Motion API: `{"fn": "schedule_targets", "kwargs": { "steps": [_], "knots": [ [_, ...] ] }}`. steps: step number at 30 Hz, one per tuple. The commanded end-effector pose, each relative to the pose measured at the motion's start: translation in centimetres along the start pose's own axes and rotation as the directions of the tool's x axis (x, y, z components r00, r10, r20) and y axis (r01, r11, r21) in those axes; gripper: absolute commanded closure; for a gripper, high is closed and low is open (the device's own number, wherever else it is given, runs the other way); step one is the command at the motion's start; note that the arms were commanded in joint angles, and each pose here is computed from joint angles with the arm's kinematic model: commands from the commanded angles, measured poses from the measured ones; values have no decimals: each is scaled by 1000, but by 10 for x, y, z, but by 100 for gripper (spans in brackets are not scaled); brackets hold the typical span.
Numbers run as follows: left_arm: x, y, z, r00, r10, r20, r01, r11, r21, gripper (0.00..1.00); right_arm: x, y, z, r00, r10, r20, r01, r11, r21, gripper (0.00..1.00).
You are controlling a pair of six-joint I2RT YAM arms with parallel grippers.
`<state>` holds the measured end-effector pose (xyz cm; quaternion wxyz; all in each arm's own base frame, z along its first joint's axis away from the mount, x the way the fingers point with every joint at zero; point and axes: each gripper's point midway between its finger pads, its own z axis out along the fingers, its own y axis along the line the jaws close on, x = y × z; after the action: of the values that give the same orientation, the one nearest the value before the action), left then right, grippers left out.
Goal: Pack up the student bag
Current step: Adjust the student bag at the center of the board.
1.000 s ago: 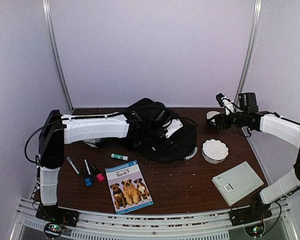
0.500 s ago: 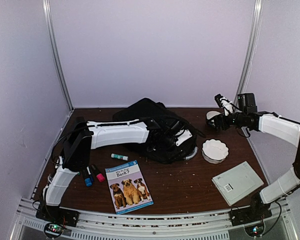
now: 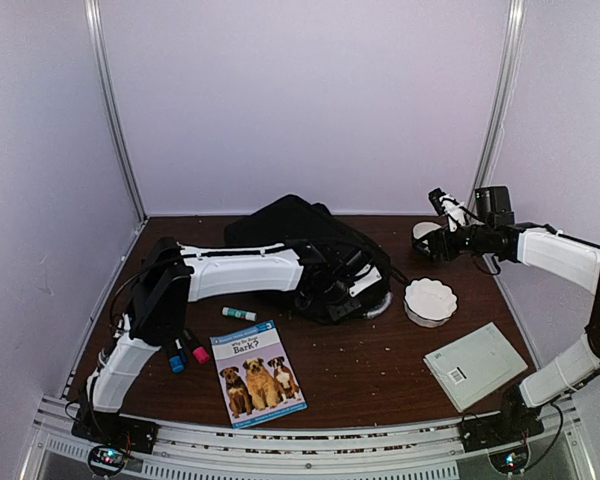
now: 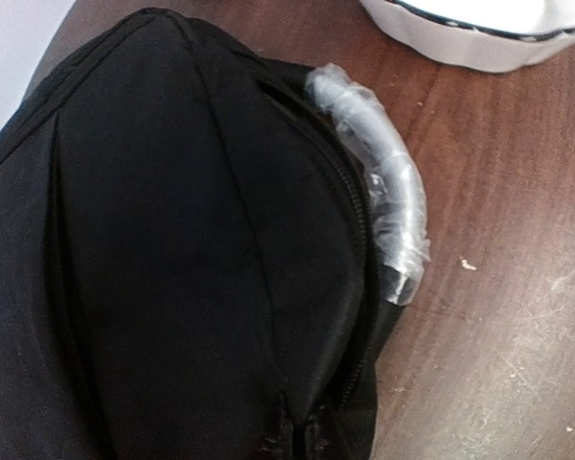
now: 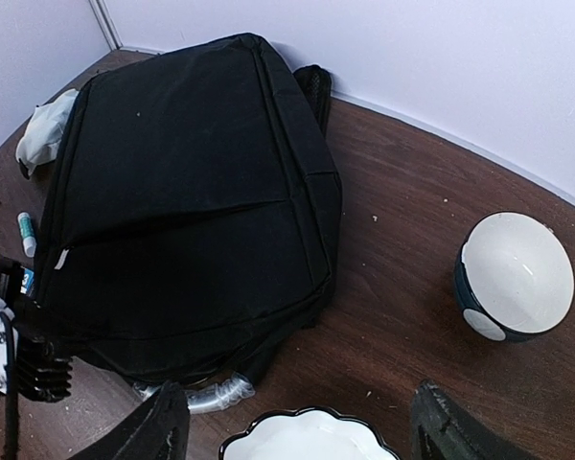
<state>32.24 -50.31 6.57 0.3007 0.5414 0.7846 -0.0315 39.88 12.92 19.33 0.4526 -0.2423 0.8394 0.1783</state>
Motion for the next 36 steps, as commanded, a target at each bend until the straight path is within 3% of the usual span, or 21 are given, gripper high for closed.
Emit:
{"fn": "schedule_targets", "kwargs": {
  "steps": [1, 9, 13, 19, 24, 31, 36],
  "knots": [
    [-23, 52, -61, 997, 11, 82, 6, 980, -201, 100, -3, 11, 1, 1000, -22, 3, 23, 998, -55, 23],
    [-25, 89, -147, 965, 138, 225, -44, 925, -379, 100, 4, 42, -14, 964, -264, -46, 251, 950, -185, 29],
    [-10, 101, -163, 937, 207, 280, -60, 887, -457, 100, 4, 66, -9, 912, -408, -48, 392, 899, -195, 28],
    [-5, 110, -188, 903, 192, 386, 6, 889, -457, 100, -7, 107, 21, 815, -577, -53, 560, 807, -190, 25],
    [-5, 111, -200, 881, 182, 436, 44, 887, -460, 100, -44, 126, 40, 814, -580, 17, 575, 802, -165, 28],
    [-11, 116, -223, 857, 188, 480, 69, 881, -468, 100, -36, 152, 67, 754, -655, 35, 634, 715, -295, 32],
    [-9, 116, -236, 842, 194, 503, 79, 880, -469, 100, -52, 146, 87, 780, -625, 41, 615, 751, -243, 41]
  ]
}}
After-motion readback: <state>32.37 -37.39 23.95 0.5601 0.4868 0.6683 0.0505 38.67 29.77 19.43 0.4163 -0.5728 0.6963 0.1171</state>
